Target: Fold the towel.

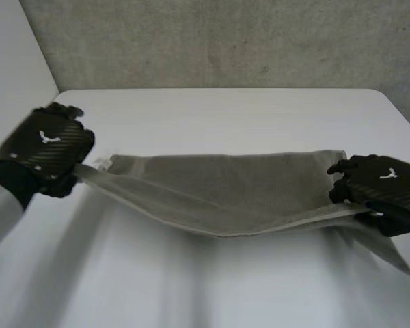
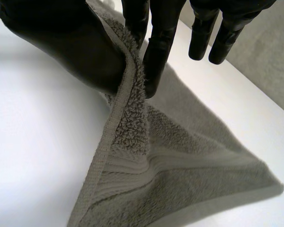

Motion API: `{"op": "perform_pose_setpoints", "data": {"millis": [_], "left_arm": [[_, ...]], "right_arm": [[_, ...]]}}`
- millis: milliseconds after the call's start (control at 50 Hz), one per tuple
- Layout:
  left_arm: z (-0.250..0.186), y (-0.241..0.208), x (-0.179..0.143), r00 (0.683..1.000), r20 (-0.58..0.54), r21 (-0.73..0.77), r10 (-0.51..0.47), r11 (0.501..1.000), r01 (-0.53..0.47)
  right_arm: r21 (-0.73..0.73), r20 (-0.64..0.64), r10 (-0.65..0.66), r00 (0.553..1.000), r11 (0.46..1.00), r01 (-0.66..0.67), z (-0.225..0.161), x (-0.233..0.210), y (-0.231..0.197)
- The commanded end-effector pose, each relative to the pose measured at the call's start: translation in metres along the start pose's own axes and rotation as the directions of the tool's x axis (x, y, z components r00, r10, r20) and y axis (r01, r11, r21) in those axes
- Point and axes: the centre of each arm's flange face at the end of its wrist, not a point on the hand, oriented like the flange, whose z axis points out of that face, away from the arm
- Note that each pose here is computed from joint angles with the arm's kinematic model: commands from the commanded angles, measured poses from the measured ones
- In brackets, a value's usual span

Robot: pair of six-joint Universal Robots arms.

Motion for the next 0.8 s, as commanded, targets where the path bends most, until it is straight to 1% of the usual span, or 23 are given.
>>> {"op": "perform_pose_setpoints", "data": {"millis": [20,40,60,80,120,140,180,200,220,240,280,300,320,340,360,400,440,460,500,620,660,720,800], "left_arm": [[-0.01,-0.012,-0.017,0.999,-0.025,-0.013,-0.022,1.0,0.021],[-0.008,-0.011,-0.018,0.999,-0.045,-0.015,-0.031,0.999,0.03],[-0.006,-0.01,-0.019,0.997,-0.062,-0.015,-0.04,0.999,0.039],[-0.006,-0.01,-0.019,0.997,-0.063,-0.015,-0.04,0.999,0.039],[0.009,0.006,-0.015,0.988,-0.128,-0.06,-0.082,0.995,0.074],[0.009,0.006,-0.014,0.988,-0.128,-0.06,-0.082,0.995,0.075],[0.032,0.028,-0.008,0.973,-0.183,-0.145,-0.139,0.983,0.113],[0.032,0.028,-0.008,0.973,-0.183,-0.145,-0.139,0.983,0.113],[0.043,0.037,-0.004,0.964,-0.21,-0.178,-0.161,0.976,0.124],[0.043,0.037,-0.004,0.964,-0.21,-0.179,-0.161,0.976,0.124],[0.063,0.053,0.01,0.944,-0.269,-0.232,-0.192,0.964,0.13],[0.063,0.053,0.01,0.944,-0.27,-0.233,-0.192,0.964,0.13],[0.073,0.059,0.016,0.94,-0.282,-0.251,-0.194,0.96,0.123],[0.083,0.065,0.017,0.941,-0.275,-0.274,-0.196,0.954,0.118],[0.083,0.065,0.017,0.941,-0.275,-0.274,-0.196,0.954,0.118],[0.092,0.072,0.014,0.948,-0.252,-0.298,-0.195,0.947,0.116],[0.108,0.081,0.009,0.96,-0.21,-0.32,-0.184,0.941,0.11],[0.108,0.081,0.009,0.96,-0.21,-0.32,-0.184,0.941,0.11],[0.121,0.085,0.004,0.968,-0.186,-0.323,-0.171,0.941,0.104],[0.132,0.086,0.001,0.97,-0.17,-0.316,-0.172,0.942,0.112],[0.135,0.082,-0.002,0.969,-0.157,-0.304,-0.19,0.943,0.135],[0.138,0.081,-0.003,0.967,-0.15,-0.299,-0.205,0.942,0.153],[0.139,0.079,-0.002,0.968,-0.151,-0.291,-0.2,0.945,0.15]], "right_arm": [[0.061,0.09,-0.027,0.996,0.998,0.021,-0.023,0.003,-0.031],[0.061,0.09,-0.027,0.996,0.998,0.022,-0.023,0.003,-0.032],[0.067,0.096,-0.064,0.993,0.996,0.057,-0.023,0.004,-0.034],[0.067,0.096,-0.064,0.993,0.996,0.058,-0.023,0.004,-0.034],[0.06,0.143,-0.052,0.988,0.997,0.044,-0.011,0.014,-0.023],[0.06,0.143,-0.052,0.988,0.997,0.043,-0.011,0.014,-0.023],[0.041,0.243,-0.017,0.97,0.999,0.007,0.015,0.022,-0.013],[0.041,0.243,-0.017,0.97,0.999,0.007,0.015,0.022,-0.012],[0.024,0.281,-0.006,0.96,1.0,-0.001,0.028,0.024,-0.01],[0.024,0.281,-0.005,0.96,1.0,-0.001,0.028,0.024,-0.01],[-0.017,0.304,0.021,0.953,1.0,-0.017,0.051,0.035,-0.001],[-0.017,0.304,0.021,0.953,1.0,-0.017,0.052,0.035,-0.001],[-0.041,0.301,0.04,0.953,0.999,-0.029,0.062,0.043,0.005],[-0.065,0.298,0.049,0.953,0.997,-0.031,0.072,0.05,0.011],[-0.065,0.298,0.049,0.953,0.997,-0.031,0.072,0.05,0.011],[-0.087,0.29,0.027,0.956,0.996,-0.002,0.09,0.055,0.014],[-0.091,0.278,0.012,0.961,0.996,0.014,0.096,0.059,0.015],[-0.091,0.278,0.012,0.961,0.996,0.014,0.096,0.059,0.015],[-0.1,0.235,-0.014,0.972,0.994,0.039,0.108,0.068,0.018],[-0.107,0.161,-0.077,0.984,0.99,0.095,0.125,0.07,0.02],[-0.106,0.087,-0.116,0.99,0.987,0.125,0.134,0.075,0.021],[-0.095,0.044,-0.133,0.99,0.986,0.137,0.143,0.073,0.022],[-0.079,0.031,-0.144,0.989,0.986,0.146,0.15,0.069,0.022]]}}
